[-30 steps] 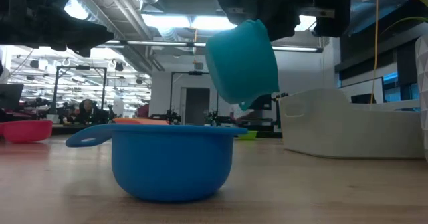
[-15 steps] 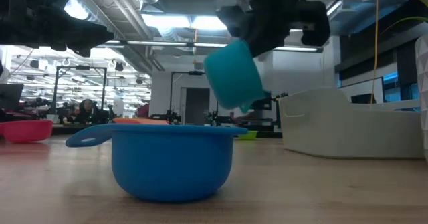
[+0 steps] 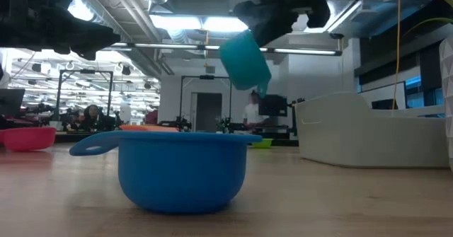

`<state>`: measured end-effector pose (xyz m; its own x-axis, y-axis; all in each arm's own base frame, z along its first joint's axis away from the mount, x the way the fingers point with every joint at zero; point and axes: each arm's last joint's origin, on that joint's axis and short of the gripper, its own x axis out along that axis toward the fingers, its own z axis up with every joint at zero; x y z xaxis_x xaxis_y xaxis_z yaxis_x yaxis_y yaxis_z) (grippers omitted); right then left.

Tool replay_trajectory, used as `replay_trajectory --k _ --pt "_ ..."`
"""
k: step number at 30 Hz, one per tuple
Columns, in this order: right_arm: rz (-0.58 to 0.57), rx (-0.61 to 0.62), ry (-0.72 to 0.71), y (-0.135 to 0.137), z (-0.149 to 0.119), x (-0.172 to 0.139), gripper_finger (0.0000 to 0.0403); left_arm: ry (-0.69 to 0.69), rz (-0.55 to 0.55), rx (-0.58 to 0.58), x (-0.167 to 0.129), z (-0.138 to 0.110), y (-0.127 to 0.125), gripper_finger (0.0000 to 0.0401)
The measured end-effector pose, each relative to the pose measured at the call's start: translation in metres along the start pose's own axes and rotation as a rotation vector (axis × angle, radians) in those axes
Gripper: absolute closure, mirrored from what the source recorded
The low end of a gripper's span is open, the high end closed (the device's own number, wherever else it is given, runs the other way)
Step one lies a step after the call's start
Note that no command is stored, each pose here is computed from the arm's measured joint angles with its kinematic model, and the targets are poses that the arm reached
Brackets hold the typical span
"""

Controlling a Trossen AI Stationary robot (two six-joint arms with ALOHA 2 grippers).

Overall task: Nest measuring cups in basket
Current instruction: Move the light blue measuring cup to the top center of the table

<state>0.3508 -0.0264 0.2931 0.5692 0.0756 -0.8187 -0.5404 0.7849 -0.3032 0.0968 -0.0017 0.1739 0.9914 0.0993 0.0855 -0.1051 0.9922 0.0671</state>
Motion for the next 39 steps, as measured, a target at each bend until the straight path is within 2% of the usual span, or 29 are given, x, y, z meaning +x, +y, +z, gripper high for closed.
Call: replay_trajectory --k 4,9,15,24,35,39 --pt "-0.017 0.042 0.021 -0.016 -0.005 -0.016 0.0398 0.0 0.0 0.0 0.0 0.0 0.0 0.0268" --pt "-0.025 0.156 0.029 -0.033 -0.015 -0.03 0.0398 0.0 0.0 0.0 0.0 0.0 0.0 0.0268" --pt "0.058 0.287 -0.04 -0.047 -0.031 -0.03 0.0398 0.0 0.0 0.0 0.0 0.0 0.0 0.0268" --pt "0.183 0.466 -0.032 -0.062 -0.052 0.008 0.0398 0.0 0.0 0.0 0.0 0.0 0.0 0.0268" --pt "0.314 0.535 0.072 -0.064 -0.076 0.074 0.0398 0.0 0.0 0.0 0.0 0.0 0.0 0.0268" --pt "0.339 0.548 0.101 -0.062 -0.082 0.089 0.0398 0.0 0.0 0.0 0.0 0.0 0.0 0.0268"
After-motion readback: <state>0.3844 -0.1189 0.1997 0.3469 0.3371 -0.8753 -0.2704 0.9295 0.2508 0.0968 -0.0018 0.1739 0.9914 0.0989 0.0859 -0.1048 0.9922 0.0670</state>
